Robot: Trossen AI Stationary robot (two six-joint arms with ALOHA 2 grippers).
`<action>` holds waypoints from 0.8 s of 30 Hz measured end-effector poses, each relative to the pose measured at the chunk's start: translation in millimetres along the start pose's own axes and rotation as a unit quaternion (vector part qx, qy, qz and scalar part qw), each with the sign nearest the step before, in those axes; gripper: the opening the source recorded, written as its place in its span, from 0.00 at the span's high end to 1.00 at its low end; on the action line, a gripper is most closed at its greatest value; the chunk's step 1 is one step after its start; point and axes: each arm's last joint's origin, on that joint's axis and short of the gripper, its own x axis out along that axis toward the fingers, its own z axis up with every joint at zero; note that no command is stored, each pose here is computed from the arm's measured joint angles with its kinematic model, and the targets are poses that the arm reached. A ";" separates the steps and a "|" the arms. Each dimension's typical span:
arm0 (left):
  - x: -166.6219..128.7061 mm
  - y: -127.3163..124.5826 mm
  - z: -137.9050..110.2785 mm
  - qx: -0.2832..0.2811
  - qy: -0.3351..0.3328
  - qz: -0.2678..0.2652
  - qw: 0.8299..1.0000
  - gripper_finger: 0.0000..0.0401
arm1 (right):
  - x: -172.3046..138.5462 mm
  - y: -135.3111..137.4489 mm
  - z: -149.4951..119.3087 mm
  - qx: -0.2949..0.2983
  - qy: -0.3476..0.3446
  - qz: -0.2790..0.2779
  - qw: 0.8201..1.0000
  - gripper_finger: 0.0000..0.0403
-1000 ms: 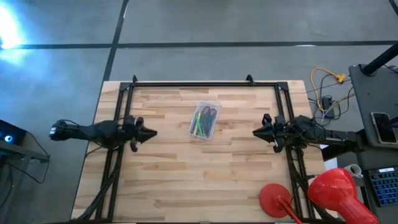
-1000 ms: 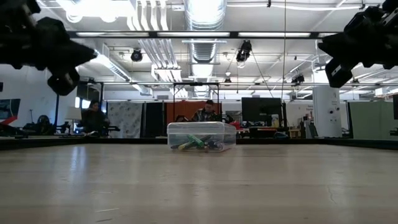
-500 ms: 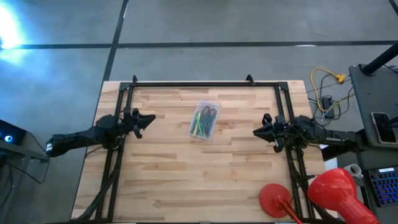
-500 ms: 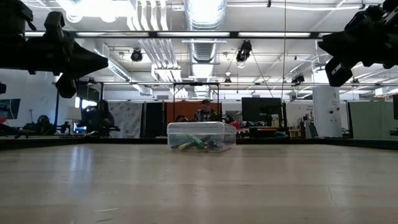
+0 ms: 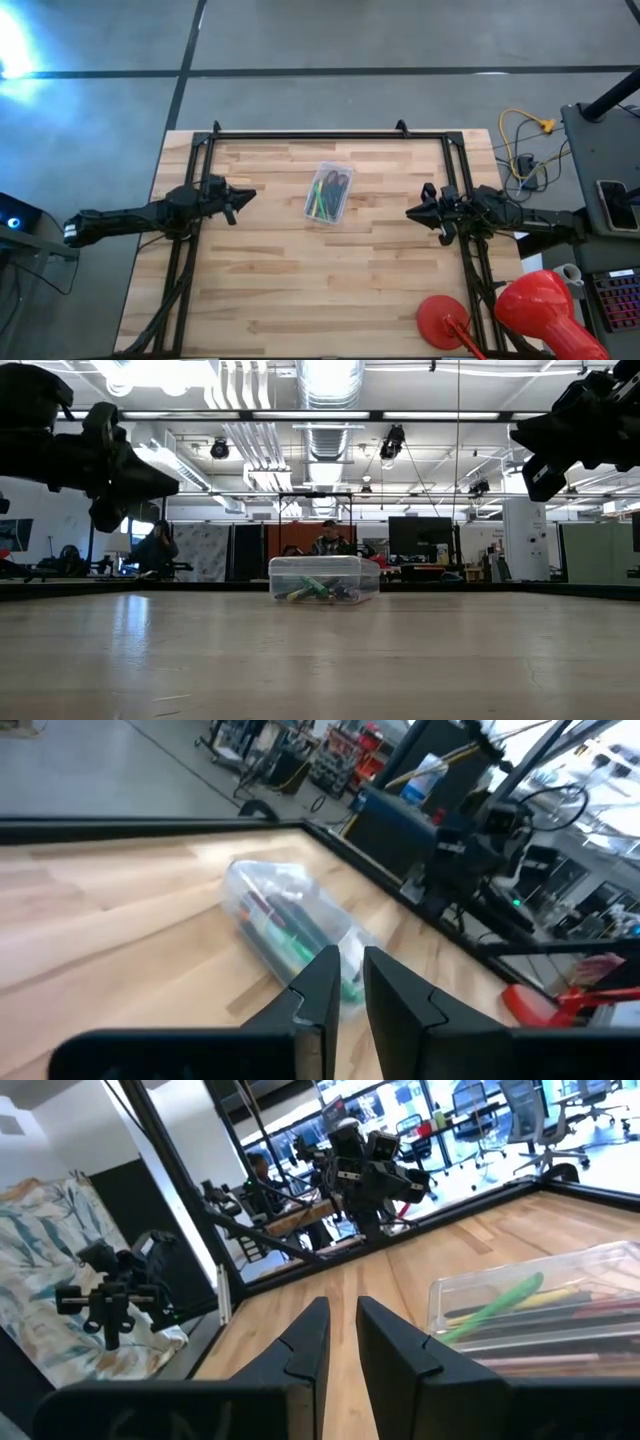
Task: Pick & place school supplies into a supply box
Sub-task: Return to Home Position
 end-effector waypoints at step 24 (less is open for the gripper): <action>13.8 10.3 -21.3 0.024 0.112 0.070 0.991 0.92 | 0.1 -0.1 -0.2 0.000 0.001 -0.001 1.000 0.88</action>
